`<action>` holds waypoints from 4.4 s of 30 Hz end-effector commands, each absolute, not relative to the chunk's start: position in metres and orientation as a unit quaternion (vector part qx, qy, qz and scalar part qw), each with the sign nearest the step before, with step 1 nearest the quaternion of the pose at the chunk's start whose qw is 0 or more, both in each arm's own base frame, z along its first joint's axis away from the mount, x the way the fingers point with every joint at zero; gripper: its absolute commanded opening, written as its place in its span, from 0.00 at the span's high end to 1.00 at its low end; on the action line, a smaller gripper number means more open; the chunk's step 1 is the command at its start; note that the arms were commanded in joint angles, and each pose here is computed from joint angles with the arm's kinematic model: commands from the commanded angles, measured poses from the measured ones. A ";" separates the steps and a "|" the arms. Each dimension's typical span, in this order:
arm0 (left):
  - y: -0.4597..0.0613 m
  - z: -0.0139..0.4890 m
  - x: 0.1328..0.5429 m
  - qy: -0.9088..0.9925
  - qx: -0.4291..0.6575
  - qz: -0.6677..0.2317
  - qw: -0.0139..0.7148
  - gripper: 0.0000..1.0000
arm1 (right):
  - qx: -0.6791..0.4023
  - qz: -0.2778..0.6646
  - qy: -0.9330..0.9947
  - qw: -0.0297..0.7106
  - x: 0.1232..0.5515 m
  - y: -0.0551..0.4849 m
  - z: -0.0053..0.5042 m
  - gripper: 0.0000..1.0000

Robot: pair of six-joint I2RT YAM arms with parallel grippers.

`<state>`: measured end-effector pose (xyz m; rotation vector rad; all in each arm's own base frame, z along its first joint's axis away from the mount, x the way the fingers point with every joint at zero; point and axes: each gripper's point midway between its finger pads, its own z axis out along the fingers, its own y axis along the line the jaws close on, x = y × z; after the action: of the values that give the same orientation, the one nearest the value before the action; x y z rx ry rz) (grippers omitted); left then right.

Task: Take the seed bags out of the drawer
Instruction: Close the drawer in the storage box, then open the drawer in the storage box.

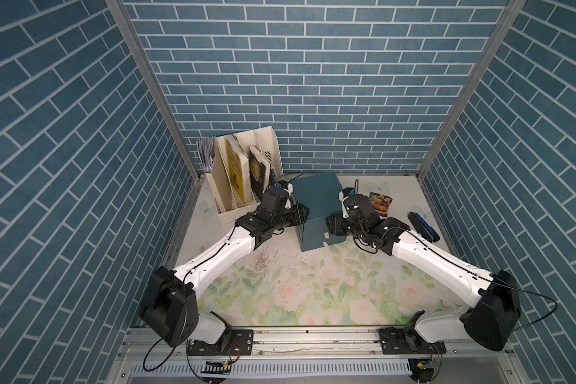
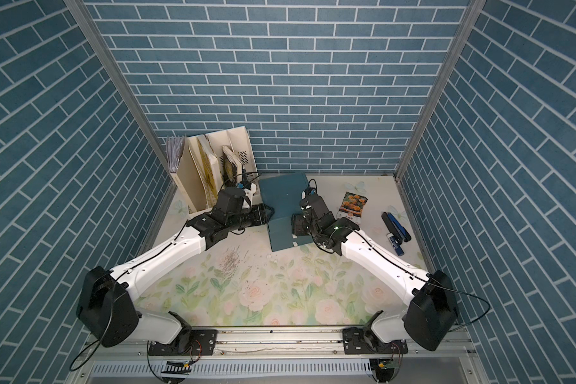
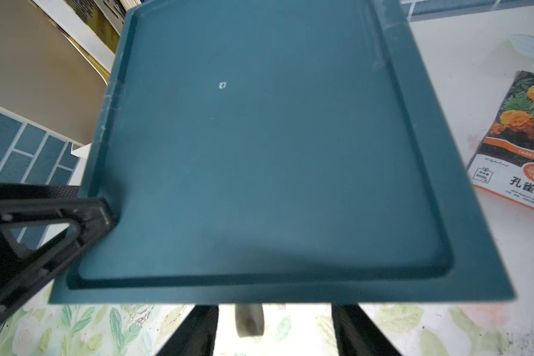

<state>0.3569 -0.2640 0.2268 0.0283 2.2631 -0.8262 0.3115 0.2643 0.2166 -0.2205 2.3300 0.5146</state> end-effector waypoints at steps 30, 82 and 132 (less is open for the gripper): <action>-0.256 0.207 0.353 0.896 0.011 -0.292 0.333 0.46 | 0.028 0.440 0.854 0.275 0.261 0.279 0.165 0.26; -0.249 0.211 0.360 0.898 0.011 -0.288 0.334 0.47 | 0.078 0.456 0.829 0.315 0.312 0.275 0.134 1.00; -0.247 0.208 0.363 0.899 -0.001 -0.284 0.334 0.47 | 0.021 0.402 0.900 0.167 0.161 0.225 0.110 1.00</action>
<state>0.3618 -0.2574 0.2271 0.0289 2.2777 -0.8129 0.1728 0.2326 0.1229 0.0235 2.4875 1.1719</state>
